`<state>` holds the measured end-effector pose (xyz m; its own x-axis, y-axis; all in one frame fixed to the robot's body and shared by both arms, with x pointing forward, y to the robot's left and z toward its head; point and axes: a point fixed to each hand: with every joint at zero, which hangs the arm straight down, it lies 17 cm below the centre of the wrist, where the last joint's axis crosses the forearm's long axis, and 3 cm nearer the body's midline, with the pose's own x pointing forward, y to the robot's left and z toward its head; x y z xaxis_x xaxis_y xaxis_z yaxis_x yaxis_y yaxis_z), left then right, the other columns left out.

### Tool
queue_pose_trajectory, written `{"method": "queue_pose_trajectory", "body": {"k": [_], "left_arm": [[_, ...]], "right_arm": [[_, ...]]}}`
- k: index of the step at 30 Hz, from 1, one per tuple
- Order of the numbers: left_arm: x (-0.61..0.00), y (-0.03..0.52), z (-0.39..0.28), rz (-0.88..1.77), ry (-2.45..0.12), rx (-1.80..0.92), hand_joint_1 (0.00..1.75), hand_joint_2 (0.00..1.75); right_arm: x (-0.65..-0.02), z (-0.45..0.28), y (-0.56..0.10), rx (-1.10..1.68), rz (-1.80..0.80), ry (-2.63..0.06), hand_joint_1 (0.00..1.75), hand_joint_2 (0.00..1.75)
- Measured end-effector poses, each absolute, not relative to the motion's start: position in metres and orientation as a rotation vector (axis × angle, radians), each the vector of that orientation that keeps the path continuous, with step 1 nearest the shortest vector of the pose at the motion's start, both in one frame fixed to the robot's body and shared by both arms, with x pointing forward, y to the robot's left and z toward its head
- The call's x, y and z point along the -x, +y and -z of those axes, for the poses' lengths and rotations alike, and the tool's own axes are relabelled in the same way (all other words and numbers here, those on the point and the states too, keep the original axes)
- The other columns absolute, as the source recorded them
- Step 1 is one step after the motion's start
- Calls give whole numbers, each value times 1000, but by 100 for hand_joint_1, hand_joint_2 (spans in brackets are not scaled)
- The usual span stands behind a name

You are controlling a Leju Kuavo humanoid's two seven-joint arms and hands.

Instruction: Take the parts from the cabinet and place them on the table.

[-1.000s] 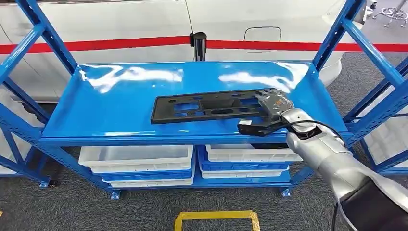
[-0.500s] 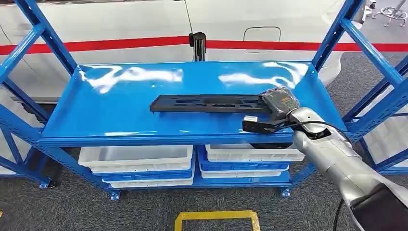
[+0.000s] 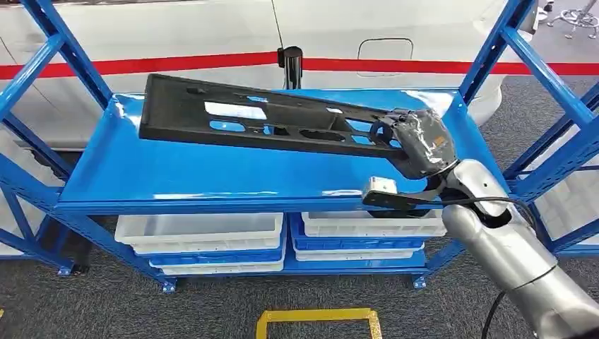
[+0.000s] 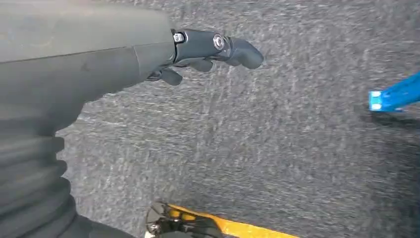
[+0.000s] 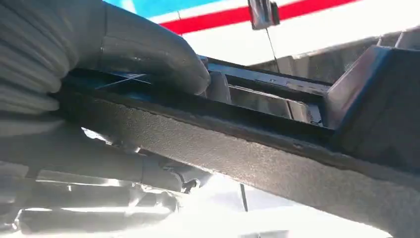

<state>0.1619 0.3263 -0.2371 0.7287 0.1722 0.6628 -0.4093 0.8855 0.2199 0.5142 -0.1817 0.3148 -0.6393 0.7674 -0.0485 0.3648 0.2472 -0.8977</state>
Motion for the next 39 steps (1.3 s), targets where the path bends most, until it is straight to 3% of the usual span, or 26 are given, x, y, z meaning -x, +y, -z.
{"method": "queue_pose_trajectory", "body": {"k": [39], "left_arm": [[-155,271,253,-136,-559,-192,0,175]], "right_arm": [[-500,-290,-190,1058,-1369,-2073,175,175]]}}
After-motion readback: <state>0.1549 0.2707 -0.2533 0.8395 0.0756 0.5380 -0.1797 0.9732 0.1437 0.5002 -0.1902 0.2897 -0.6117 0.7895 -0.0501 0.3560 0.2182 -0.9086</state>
